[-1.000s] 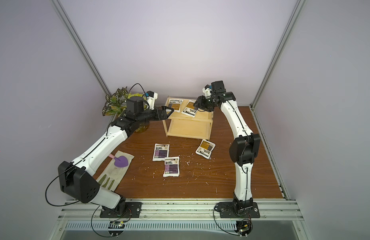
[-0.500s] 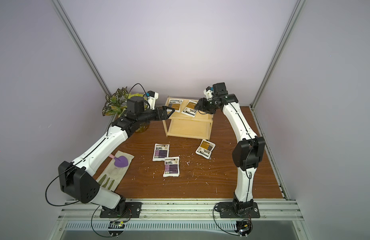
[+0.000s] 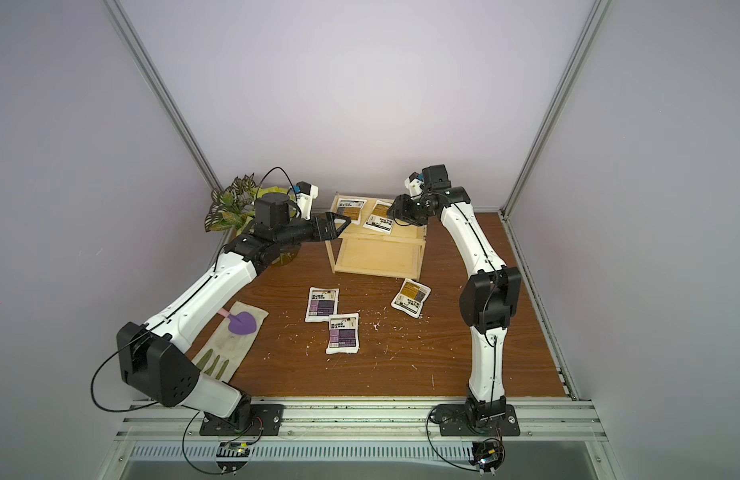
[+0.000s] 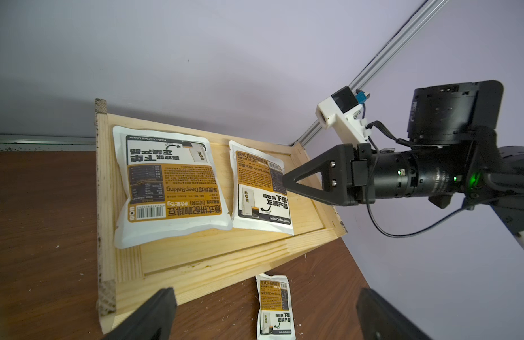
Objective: Place the bagged coffee beans on the shelf by color
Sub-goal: Place the bagged coffee beans on the shelf.
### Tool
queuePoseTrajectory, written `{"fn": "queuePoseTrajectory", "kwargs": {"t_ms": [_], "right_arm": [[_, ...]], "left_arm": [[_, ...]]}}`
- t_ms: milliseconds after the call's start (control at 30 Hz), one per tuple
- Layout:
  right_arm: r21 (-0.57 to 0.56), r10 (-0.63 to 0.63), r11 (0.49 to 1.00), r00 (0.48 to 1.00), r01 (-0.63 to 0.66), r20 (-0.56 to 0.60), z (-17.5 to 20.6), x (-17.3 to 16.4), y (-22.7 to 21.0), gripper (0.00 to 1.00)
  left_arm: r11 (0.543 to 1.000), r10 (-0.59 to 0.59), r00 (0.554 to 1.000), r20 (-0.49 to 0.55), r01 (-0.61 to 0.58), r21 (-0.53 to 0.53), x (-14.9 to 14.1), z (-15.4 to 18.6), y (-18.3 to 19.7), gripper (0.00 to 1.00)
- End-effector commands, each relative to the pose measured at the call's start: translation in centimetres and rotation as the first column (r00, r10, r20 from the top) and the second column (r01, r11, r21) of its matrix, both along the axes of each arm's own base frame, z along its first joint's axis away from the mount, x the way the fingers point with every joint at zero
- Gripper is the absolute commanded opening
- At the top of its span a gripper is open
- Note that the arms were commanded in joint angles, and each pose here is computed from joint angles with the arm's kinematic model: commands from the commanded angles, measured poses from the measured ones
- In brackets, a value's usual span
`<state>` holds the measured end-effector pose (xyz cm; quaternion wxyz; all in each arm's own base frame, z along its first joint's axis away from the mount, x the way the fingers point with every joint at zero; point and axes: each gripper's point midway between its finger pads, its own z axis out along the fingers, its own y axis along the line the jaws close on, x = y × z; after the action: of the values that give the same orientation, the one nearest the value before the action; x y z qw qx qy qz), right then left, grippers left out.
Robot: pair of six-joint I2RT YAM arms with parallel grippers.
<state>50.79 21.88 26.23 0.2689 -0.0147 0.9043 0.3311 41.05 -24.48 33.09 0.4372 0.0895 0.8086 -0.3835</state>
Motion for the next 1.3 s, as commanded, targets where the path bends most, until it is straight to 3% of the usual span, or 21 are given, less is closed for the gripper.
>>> {"fn": "queuePoseTrajectory", "kwargs": {"t_ms": [0, 433, 667, 800, 967, 1133, 1267], "right_arm": [[0.026, 0.022, 0.999, 0.999, -0.023, 0.025, 1.5, 0.0, 1.0, 0.57], [0.026, 0.016, 1.0, 0.999, -0.017, 0.043, 2.2, 0.7, 1.5, 0.57], [0.025, -0.033, 0.999, 0.988, 0.03, 0.151, 7.3, -0.2, -0.1, 0.57], [0.03, -0.033, 0.999, 0.98, 0.028, 0.194, 10.2, -2.9, -1.0, 0.57], [0.04, -0.052, 0.998, 0.977, 0.045, 0.207, 10.5, -8.0, -2.9, 0.57], [0.114, -0.121, 0.988, 0.983, 0.106, 0.139, 6.9, -13.9, -6.0, 0.57], [0.15, -0.16, 0.976, 0.987, 0.156, 0.015, 0.5, -18.1, -7.3, 0.57]], "left_arm": [[0.999, -0.027, 0.999, 0.019, 0.027, -0.02, -0.4, 0.8, -0.9, 1.0], [0.999, -0.032, 0.999, 0.007, 0.032, -0.017, -0.5, 0.2, -1.1, 1.0], [0.999, -0.05, 0.999, 0.017, 0.05, -0.004, -0.8, 0.2, -1.5, 1.0], [0.995, -0.08, 0.996, 0.045, 0.077, 0.058, -1.8, 0.2, -2.4, 1.0], [0.989, -0.125, 0.99, 0.062, 0.119, 0.093, -4.6, -0.5, -3.6, 1.0], [0.983, -0.159, 0.984, 0.075, 0.151, 0.109, -8.2, -2.3, -4.9, 1.0], [0.978, -0.176, 0.983, 0.061, 0.168, 0.121, -10.5, -5.0, -5.5, 1.0]]}}
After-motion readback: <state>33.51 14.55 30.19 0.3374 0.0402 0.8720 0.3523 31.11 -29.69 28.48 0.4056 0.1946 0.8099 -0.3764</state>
